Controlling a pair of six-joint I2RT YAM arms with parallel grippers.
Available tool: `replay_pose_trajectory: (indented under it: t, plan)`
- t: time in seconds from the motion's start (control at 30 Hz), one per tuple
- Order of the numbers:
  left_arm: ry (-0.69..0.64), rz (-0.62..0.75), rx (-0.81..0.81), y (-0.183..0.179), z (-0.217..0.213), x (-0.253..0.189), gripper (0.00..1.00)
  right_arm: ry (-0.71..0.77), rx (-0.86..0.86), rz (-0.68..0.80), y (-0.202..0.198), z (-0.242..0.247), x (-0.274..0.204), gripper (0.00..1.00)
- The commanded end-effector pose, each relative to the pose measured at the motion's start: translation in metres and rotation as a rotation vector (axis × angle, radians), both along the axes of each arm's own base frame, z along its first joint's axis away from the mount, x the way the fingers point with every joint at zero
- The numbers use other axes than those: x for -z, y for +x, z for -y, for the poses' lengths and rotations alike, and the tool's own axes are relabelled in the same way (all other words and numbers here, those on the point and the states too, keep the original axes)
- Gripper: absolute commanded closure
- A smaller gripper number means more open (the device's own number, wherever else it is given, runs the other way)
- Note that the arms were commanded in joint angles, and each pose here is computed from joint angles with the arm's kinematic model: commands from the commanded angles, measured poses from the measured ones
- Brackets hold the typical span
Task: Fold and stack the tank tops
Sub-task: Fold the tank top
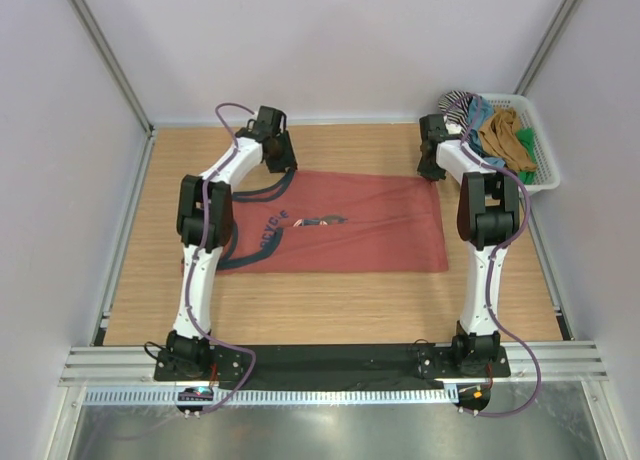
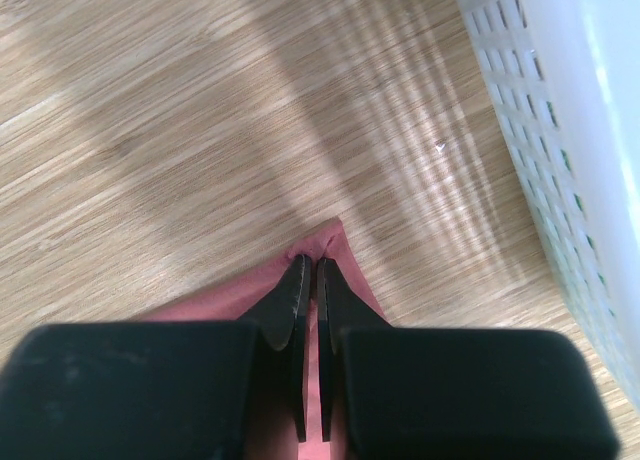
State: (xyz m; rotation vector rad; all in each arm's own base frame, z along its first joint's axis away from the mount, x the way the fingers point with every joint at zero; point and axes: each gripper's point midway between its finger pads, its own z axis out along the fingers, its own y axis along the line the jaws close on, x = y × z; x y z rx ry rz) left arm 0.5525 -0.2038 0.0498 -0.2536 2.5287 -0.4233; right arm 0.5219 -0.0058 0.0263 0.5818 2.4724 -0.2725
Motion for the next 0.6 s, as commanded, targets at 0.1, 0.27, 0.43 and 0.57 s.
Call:
replay_pose_trajectory:
  t: [0.1,0.27,0.43,0.57]
  plan:
    - [-0.011,0.019,0.034,0.008,0.012,-0.006,0.67,0.006,0.000,0.028,0.004,0.001,-0.013,0.99]
    - [0.002,-0.001,0.039,0.003,0.017,0.000,0.71,0.011,-0.006,0.041,0.004,-0.003,-0.021,0.99]
    - [0.010,0.011,0.037,0.004,0.014,-0.006,1.00,0.026,-0.016,0.073,0.005,-0.008,-0.038,0.99]
    - [0.015,0.041,0.006,0.001,-0.001,-0.021,1.00,0.043,-0.023,0.117,0.003,-0.011,-0.060,0.99]
